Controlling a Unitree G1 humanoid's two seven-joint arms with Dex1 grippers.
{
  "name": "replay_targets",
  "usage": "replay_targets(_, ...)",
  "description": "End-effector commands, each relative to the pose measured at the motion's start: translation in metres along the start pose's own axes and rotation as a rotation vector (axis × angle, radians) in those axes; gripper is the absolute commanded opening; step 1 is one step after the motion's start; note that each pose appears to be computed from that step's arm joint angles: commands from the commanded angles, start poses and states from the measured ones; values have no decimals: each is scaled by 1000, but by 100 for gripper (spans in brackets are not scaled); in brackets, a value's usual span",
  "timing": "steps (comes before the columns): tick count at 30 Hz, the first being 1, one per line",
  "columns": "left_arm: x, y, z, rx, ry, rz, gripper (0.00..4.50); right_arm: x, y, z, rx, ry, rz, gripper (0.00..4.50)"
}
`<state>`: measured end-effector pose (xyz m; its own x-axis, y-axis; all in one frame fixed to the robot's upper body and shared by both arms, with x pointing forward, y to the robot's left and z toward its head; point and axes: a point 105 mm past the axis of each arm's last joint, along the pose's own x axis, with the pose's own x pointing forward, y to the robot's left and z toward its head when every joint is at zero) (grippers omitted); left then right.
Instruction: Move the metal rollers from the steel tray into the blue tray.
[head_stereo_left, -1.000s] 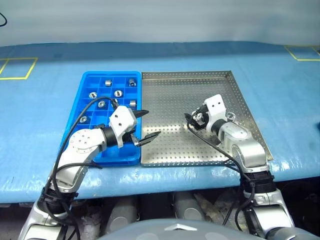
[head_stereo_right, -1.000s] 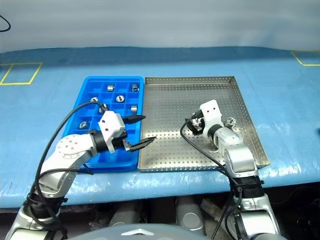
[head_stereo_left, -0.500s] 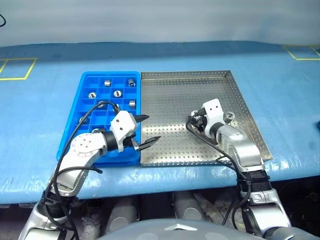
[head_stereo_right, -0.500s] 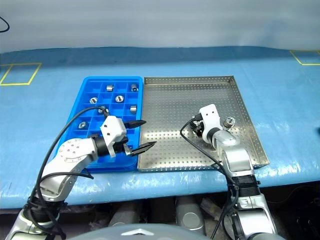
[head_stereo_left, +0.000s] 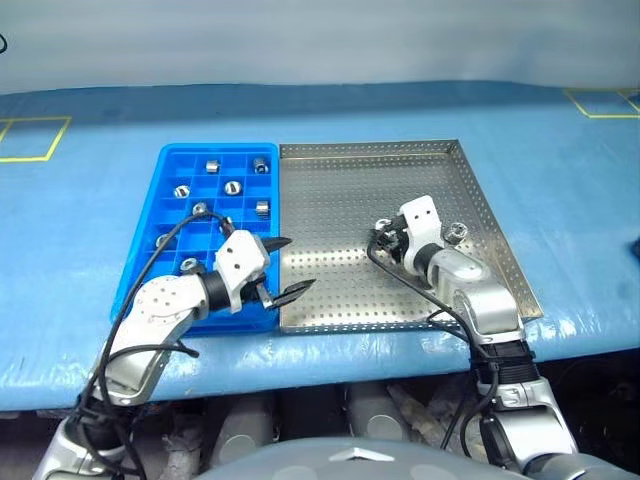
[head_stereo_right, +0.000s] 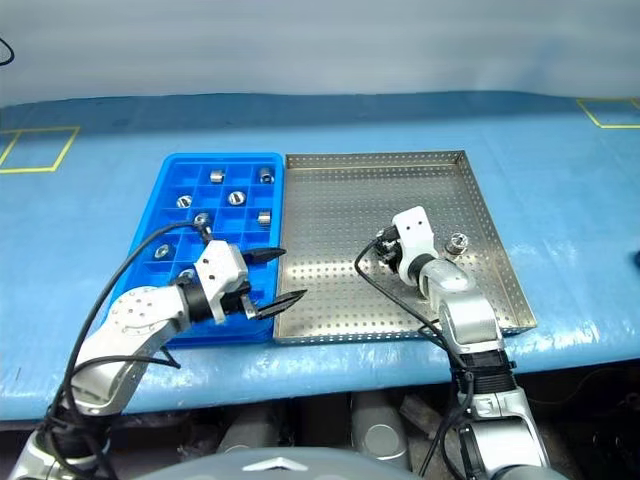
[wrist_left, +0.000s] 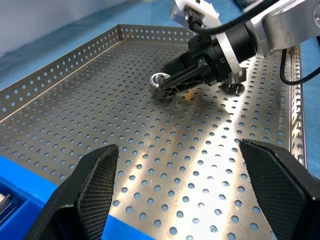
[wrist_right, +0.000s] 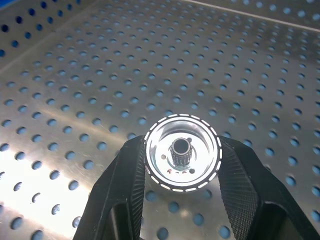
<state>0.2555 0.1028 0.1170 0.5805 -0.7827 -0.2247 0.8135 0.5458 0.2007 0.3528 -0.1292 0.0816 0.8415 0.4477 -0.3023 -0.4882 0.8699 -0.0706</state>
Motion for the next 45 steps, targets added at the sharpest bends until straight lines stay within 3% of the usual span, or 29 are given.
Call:
replay_targets(1,-23,13,12,36,-23,135,422,2,30,45,-67,-153,142,177)
replay_targets(5,-48,26,8,27,5,297,422,7,55,66,-103,-221,253,177)
replay_targets(9,-73,35,4,19,36,445,422,7,92,96,-184,-406,403,177)
replay_targets(12,-87,33,-3,4,72,507,422,16,115,97,-146,-363,558,177)
replay_targets(19,-91,24,-11,-27,103,548,422,44,144,92,-164,-294,644,177)
replay_targets(27,-82,20,-6,-34,70,530,422,63,162,87,-168,-252,686,177)
replay_targets(42,-76,22,-5,-26,68,507,422,75,162,89,-130,-242,672,177)
replay_targets(45,-76,22,-5,-24,69,506,422,76,161,91,-137,-261,660,277)
